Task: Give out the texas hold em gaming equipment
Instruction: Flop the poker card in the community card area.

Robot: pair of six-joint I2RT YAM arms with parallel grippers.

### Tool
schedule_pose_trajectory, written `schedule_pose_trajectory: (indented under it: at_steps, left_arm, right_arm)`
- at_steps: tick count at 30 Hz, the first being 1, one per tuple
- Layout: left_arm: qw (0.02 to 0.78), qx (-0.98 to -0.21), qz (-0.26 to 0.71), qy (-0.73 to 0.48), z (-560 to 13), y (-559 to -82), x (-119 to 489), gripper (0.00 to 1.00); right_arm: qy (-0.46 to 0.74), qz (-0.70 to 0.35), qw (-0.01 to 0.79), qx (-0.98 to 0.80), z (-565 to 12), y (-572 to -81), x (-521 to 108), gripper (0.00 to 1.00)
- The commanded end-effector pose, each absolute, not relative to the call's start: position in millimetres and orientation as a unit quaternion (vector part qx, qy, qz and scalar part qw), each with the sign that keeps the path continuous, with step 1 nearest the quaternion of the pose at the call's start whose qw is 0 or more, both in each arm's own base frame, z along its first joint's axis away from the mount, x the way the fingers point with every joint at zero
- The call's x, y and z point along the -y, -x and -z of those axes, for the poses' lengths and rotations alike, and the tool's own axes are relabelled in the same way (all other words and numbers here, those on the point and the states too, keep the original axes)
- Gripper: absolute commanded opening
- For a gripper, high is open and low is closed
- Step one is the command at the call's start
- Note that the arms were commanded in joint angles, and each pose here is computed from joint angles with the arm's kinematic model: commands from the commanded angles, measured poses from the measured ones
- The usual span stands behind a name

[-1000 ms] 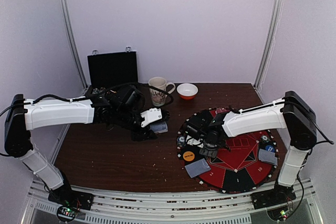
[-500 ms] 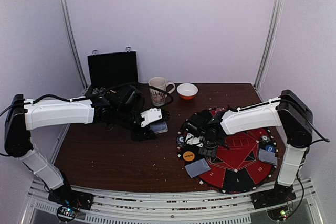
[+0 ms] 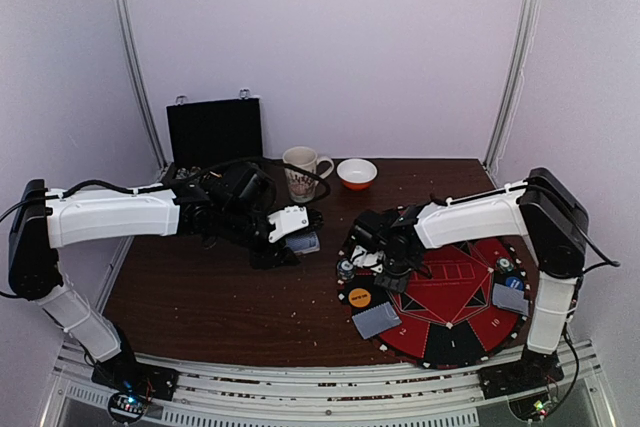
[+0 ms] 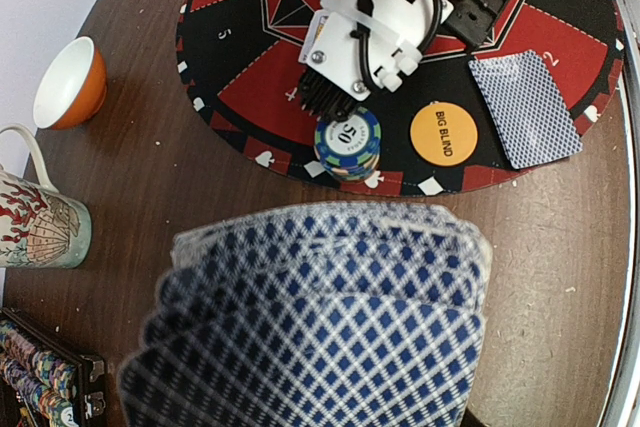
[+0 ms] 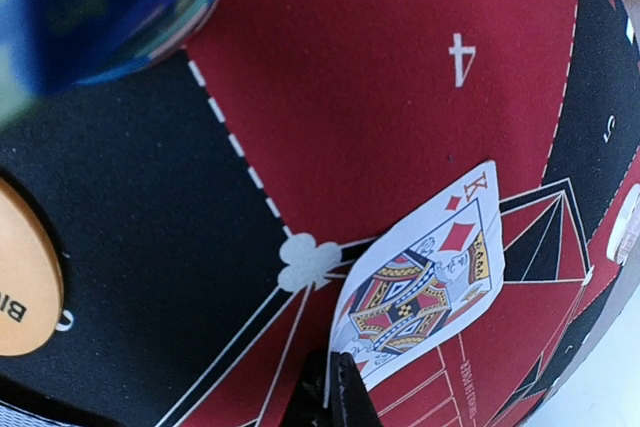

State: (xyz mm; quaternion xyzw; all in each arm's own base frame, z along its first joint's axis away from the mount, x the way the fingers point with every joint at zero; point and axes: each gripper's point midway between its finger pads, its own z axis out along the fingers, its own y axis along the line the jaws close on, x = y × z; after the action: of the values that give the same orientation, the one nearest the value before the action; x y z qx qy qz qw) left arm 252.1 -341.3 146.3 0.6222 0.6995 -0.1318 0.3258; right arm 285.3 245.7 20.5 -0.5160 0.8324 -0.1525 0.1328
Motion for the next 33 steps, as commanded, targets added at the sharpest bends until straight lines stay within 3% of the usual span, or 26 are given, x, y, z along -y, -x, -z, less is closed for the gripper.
schedule_pose_trajectory:
  at_steps: [1, 8, 33]
  left_arm:
    - [0.355, -0.691, 0.137, -0.615, -164, -259, 347, 0.46]
    - [0.354, -0.691, 0.137, -0.615, -163, -259, 347, 0.46]
    - [0.351, -0.692, 0.137, -0.616, -161, -258, 347, 0.46]
  right_arm:
    - [0.503, 0.138, 0.092, -0.848, -3, -275, -240, 0.00]
    - [0.469, 0.099, 0.062, -0.876, 1, -257, -241, 0.00]
    - [0.489, 0.081, 0.070, -0.866, -11, -253, -247, 0.00]
